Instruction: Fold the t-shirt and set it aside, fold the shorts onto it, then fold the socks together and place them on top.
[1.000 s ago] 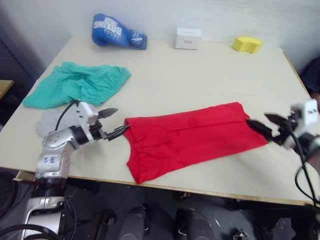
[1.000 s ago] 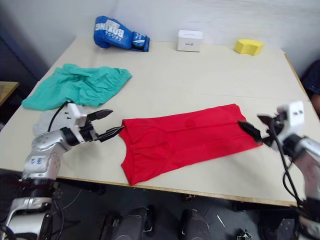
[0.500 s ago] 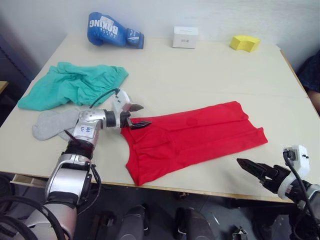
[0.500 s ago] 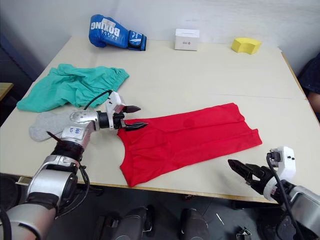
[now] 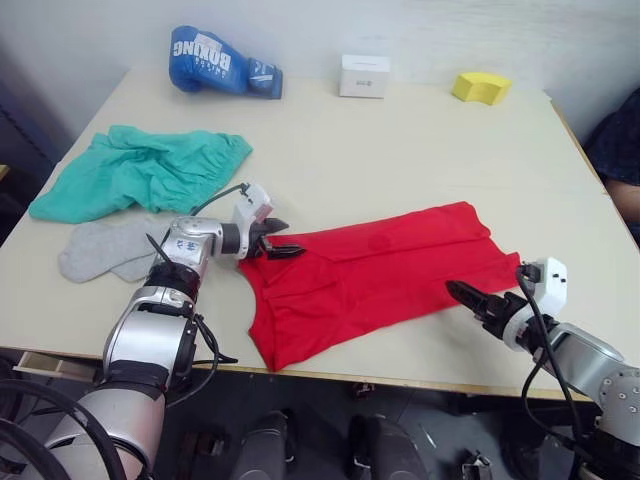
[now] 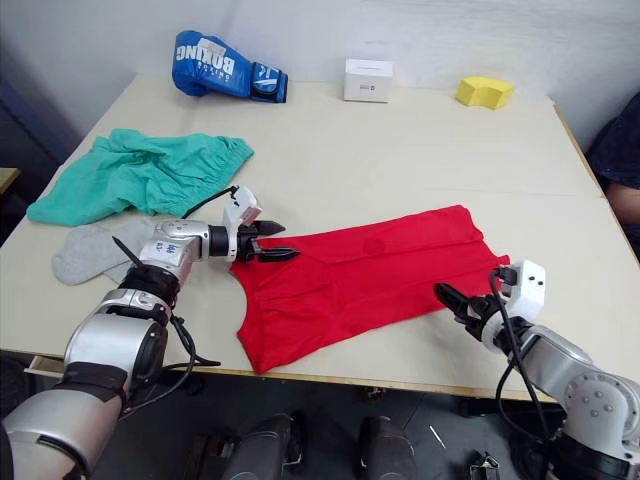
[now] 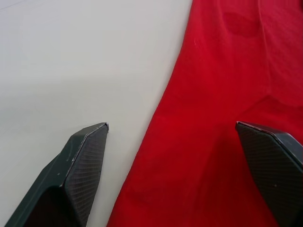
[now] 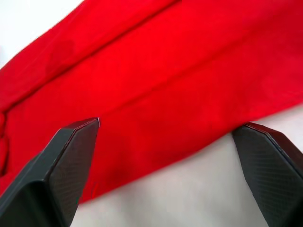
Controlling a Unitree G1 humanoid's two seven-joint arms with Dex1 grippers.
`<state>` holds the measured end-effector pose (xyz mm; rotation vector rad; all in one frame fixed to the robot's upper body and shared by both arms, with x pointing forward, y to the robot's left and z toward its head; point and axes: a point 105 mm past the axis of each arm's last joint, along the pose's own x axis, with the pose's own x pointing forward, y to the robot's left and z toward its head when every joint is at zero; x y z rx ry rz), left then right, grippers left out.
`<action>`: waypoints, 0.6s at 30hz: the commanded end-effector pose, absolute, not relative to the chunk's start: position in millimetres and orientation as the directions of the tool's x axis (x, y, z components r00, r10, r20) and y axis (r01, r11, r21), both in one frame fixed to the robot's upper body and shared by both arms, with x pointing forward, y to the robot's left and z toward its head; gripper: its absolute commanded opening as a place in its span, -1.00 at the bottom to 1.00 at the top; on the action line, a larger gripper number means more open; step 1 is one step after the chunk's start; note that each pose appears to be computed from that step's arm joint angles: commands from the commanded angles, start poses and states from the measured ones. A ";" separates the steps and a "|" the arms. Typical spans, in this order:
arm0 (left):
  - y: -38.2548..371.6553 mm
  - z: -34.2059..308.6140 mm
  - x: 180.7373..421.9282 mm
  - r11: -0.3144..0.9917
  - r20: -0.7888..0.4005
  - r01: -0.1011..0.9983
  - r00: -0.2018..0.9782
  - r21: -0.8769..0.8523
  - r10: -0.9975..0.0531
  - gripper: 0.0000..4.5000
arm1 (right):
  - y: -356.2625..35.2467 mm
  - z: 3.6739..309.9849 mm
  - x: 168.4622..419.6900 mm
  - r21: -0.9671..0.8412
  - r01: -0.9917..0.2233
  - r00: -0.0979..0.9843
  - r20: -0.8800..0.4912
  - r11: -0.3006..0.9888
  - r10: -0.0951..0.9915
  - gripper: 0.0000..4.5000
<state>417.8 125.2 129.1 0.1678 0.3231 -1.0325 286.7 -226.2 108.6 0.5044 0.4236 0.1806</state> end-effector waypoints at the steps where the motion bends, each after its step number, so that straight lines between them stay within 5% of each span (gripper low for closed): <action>1: 125.8 132.0 420.1 0.521 -0.343 0.853 0.482 -0.027 -0.806 1.00 | -217.6 93.0 286.2 0.522 -0.060 0.875 -0.383 0.851 0.297 0.82; 3: 127.0 126.4 421.0 0.540 -0.370 0.842 0.494 -0.023 -0.786 1.00 | -215.2 90.5 285.5 0.521 -0.064 0.873 -0.384 0.851 0.301 0.59; 6: 125.7 118.0 423.5 0.572 -0.401 0.820 0.521 -0.008 -0.753 0.72 | -212.2 87.6 284.0 0.511 -0.072 0.869 -0.389 0.857 0.305 0.11; 13: 110.1 111.5 410.6 0.494 -0.379 0.865 0.431 -0.084 -0.819 -0.23 | -208.1 87.8 282.0 0.494 -0.099 0.872 -0.375 0.864 0.314 -0.96; 18: 125.6 104.8 399.7 0.534 -0.355 0.840 0.473 -0.093 -0.806 -0.95 | -209.5 99.2 295.1 0.475 -0.143 0.890 -0.321 0.868 0.323 -1.00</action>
